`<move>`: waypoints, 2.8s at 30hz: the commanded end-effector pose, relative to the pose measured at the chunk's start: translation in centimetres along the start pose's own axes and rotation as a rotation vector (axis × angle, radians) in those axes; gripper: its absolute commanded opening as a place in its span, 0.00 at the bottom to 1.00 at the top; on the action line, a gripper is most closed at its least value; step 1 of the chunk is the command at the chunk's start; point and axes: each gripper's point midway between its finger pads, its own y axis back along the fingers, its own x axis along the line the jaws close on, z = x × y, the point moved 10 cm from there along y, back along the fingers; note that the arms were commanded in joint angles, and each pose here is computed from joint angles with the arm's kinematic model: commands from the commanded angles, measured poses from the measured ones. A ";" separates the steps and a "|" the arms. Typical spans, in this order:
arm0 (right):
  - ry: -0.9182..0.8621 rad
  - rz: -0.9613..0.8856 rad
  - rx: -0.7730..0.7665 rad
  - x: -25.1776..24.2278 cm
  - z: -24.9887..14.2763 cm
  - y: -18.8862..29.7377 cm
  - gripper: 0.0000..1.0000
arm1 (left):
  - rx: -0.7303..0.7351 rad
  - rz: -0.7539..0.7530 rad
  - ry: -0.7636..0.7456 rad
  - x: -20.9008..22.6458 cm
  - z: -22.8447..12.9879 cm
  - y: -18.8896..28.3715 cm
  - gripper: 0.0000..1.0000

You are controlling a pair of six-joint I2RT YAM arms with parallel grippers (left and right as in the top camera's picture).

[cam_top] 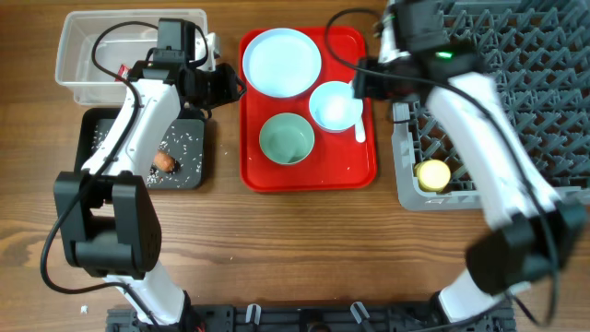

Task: Sort waste into correct bins and load items into the dishwasher rack
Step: 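Move the right gripper to the blue bowl on the red tray, then grasp the blue bowl rim and lift it toward the rack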

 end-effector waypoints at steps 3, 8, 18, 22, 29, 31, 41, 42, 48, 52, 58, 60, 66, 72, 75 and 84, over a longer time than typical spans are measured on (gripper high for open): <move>-0.099 -0.164 0.097 -0.8 -0.5 -6.6 0.62 | -0.092 0.160 -0.015 0.6 0.9 1.4 0.44; -0.090 -0.181 0.138 -1.0 -0.9 -9.1 0.58 | -0.129 0.188 -0.026 0.6 1.3 1.8 0.44; -0.090 -0.186 0.148 -1.5 -1.8 -11.6 0.41 | -0.239 0.185 -0.136 -2.1 1.6 5.0 0.43; -0.078 -0.187 0.154 -1.9 -2.6 -12.7 0.41 | -0.311 0.234 -0.168 -3.7 1.3 7.0 0.49; -0.064 -0.180 0.143 -2.1 -3.0 -13.4 0.31 | -0.350 0.246 -0.183 -4.6 1.1 8.3 0.92; -0.050 -0.175 0.132 -2.0 -2.8 -13.4 0.24 | -0.339 0.250 -0.181 -4.5 1.0 8.1 1.00; -0.036 -0.169 0.121 -2.0 -2.7 -13.5 0.04 | -0.320 0.256 -0.177 -4.4 0.7 7.9 1.00; -0.021 -0.167 0.122 -2.0 -2.7 -13.5 0.04 | -0.320 0.257 -0.178 -4.3 0.7 7.9 1.00; -0.001 -0.159 0.103 -1.9 -1.8 -12.5 0.04 | -0.320 0.257 -0.178 -4.3 0.7 7.9 1.00; 0.004 -0.155 0.001 -1.3 0.9 -8.0 0.04 | -0.320 0.257 -0.177 -4.3 0.7 7.9 1.00; 0.007 -0.242 -0.215 -1.2 4.2 0.3 0.04 | -0.320 0.257 -0.178 -4.4 0.7 7.9 1.00; -0.005 -0.314 -0.291 -1.5 4.6 2.9 0.04 | -0.320 0.256 -0.177 -4.4 0.7 7.9 1.00; -0.091 -0.818 -0.544 -4.4 5.4 7.8 0.04 | -0.320 0.257 -0.178 -4.4 0.7 7.9 1.00; 0.012 -1.060 -0.598 -5.6 7.5 7.7 0.04 | -0.320 0.257 -0.178 -4.4 0.7 7.9 1.00; 0.115 -1.116 -0.568 -6.4 9.2 6.8 0.04 | -0.320 0.257 -0.178 -4.3 0.7 7.9 1.00; 0.536 -1.300 -0.320 -8.2 12.3 3.1 0.04 | -0.320 0.257 -0.178 -4.4 0.7 7.9 1.00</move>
